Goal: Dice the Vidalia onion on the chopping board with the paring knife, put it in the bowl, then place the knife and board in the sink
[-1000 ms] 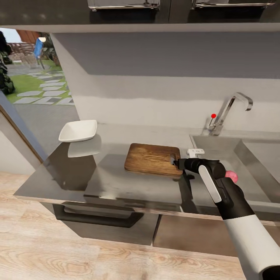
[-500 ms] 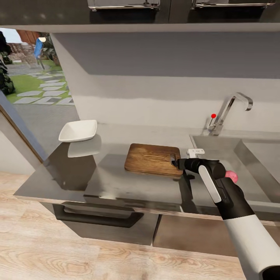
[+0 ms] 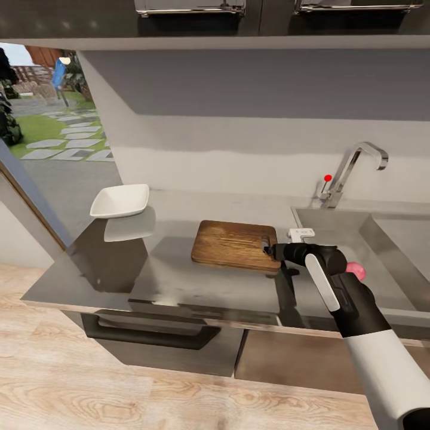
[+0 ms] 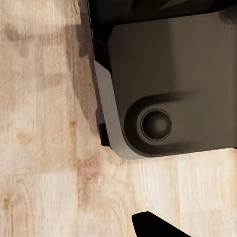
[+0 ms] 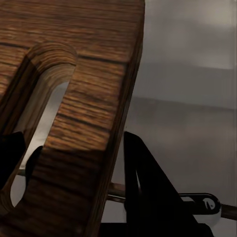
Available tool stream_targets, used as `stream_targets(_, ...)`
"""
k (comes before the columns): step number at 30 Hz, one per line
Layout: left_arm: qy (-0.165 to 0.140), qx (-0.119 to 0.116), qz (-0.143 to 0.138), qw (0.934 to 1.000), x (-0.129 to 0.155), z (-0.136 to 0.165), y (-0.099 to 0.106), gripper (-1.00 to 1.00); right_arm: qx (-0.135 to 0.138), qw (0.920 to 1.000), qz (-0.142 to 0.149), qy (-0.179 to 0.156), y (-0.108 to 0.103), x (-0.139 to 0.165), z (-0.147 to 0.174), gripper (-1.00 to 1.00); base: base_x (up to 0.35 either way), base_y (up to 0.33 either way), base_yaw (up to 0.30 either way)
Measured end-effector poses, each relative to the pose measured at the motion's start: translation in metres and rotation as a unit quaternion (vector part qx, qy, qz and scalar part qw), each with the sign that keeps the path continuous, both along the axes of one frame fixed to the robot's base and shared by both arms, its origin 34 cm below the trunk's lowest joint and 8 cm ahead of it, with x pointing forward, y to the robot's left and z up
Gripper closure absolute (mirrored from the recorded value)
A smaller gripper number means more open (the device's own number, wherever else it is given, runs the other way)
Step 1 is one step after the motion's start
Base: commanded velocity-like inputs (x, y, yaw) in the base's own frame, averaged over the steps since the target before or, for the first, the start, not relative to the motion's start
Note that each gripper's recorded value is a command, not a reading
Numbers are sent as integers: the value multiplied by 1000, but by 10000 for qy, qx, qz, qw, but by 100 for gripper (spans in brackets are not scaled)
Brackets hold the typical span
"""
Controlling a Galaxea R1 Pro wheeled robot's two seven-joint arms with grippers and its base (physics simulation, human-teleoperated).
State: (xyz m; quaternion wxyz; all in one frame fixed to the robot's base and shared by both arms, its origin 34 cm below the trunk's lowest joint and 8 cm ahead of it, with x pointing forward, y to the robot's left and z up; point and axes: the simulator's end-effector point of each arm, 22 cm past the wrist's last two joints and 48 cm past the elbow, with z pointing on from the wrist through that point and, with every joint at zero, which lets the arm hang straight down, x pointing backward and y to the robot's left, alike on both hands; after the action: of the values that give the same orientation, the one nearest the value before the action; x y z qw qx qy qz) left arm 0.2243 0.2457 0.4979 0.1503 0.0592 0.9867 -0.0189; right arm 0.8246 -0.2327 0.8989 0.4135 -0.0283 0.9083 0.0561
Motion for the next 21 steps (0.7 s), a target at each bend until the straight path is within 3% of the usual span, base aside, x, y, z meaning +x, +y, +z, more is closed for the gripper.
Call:
stream_targets(4,1,-2,1,10000,0,0,0,-100,-45,10000,-15,-3,-2,0,0,-100,0,0,0)
stream_targets(7,1,-6,2,10000,0,0,-1,-100,-43,9996,50,-261,3,2,25,-100,0,0,0)
stream_targets(21,1,-12,3,10000,0,0,-2,-100,-291,9968,108,-743,4,2,73,-100,0,0,0)
